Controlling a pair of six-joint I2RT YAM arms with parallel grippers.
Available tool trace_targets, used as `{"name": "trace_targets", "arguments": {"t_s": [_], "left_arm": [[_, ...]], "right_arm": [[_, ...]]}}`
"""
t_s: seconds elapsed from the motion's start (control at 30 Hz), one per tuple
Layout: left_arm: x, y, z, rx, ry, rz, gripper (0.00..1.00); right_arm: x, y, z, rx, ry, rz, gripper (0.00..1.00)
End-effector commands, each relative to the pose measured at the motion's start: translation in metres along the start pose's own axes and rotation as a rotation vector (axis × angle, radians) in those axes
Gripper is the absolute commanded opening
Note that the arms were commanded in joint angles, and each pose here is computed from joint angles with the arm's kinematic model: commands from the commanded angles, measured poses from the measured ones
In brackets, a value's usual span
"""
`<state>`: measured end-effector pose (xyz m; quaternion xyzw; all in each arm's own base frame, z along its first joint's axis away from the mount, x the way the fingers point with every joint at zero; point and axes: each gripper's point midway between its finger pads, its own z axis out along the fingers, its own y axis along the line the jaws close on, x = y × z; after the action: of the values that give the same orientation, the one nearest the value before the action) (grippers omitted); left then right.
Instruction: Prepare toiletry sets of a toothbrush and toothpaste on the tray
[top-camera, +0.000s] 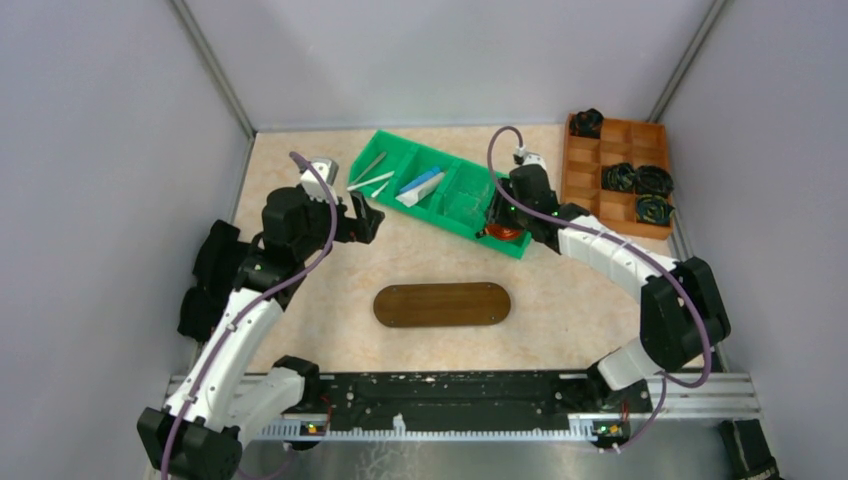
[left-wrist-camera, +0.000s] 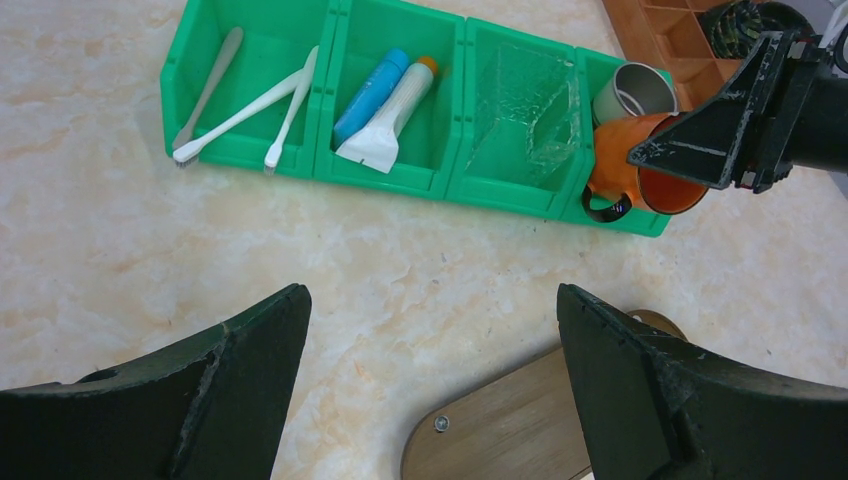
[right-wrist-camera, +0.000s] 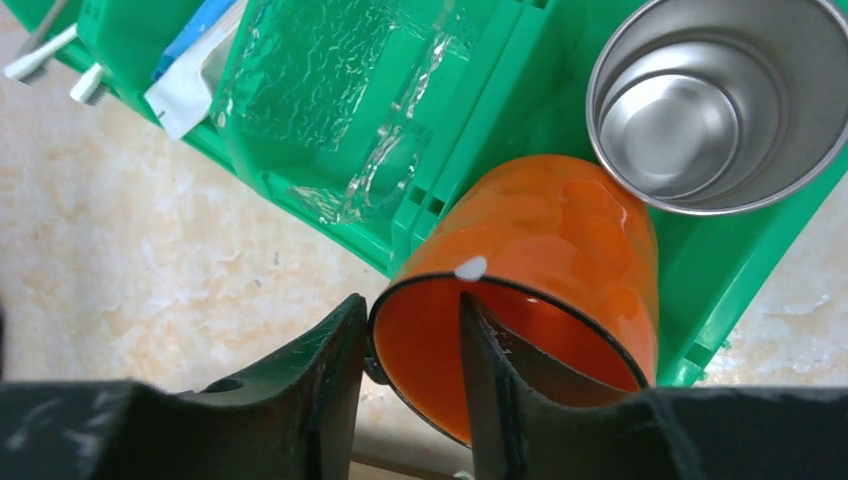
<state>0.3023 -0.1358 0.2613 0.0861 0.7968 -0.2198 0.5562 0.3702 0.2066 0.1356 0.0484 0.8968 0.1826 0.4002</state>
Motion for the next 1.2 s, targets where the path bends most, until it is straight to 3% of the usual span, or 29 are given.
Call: {"name": "trace_targets", "arguments": {"t_s": [0.0,0.07,0.17,0.23,0.33,0.5,0.57,0.63,0.7,0.87,1.17], "left_arm": [[-0.006,-0.004,-0.002,0.019,-0.011,-0.007,0.99],[-0.005,-0.003,-0.002,0.018,-0.009,-0.008,0.99],[-0.005,-0.003,-0.001,0.021,-0.011,-0.007,0.99],[-0.004,-0.003,-0.001,0.022,-0.008,-0.008,0.99],[-0.004,-0.004,-0.001,0.023,-0.008,-0.007,0.99],[-0.003,-0.003,0.000,0.023,-0.006,-0.007,0.99],[-0.004,-0.004,0.000,0.027,-0.007,-0.006,0.99],[-0.005,-0.004,0.000,0.027,-0.009,-0.006,0.99],[-0.004,-0.004,-0.001,0.025,-0.009,-0.005,0.99],[-0.004,-0.004,-0.002,0.023,-0.008,-0.003,0.99],[-0.001,-0.004,0.000,0.030,-0.002,-0.011,0.99]], "right_arm": [[-0.006,-0.014,-0.003,0.111,-0.019,-0.029,0.33],[-0.001,-0.019,-0.002,0.130,-0.008,-0.031,0.29],[0.007,-0.022,0.000,0.142,0.007,-0.030,0.13],[0.014,-0.024,0.002,0.156,0.020,-0.035,0.12],[0.023,-0.027,0.005,0.162,0.042,-0.038,0.21],[0.028,-0.032,0.013,0.192,0.059,-0.049,0.26],[0.030,-0.033,0.018,0.203,0.071,-0.056,0.32],[0.032,-0.034,0.022,0.212,0.079,-0.060,0.23],[0.031,-0.036,0.022,0.220,0.075,-0.061,0.00],[0.003,-0.034,0.004,0.259,0.032,-0.134,0.00],[-0.065,-0.013,-0.068,0.295,0.005,-0.323,0.00]]}}
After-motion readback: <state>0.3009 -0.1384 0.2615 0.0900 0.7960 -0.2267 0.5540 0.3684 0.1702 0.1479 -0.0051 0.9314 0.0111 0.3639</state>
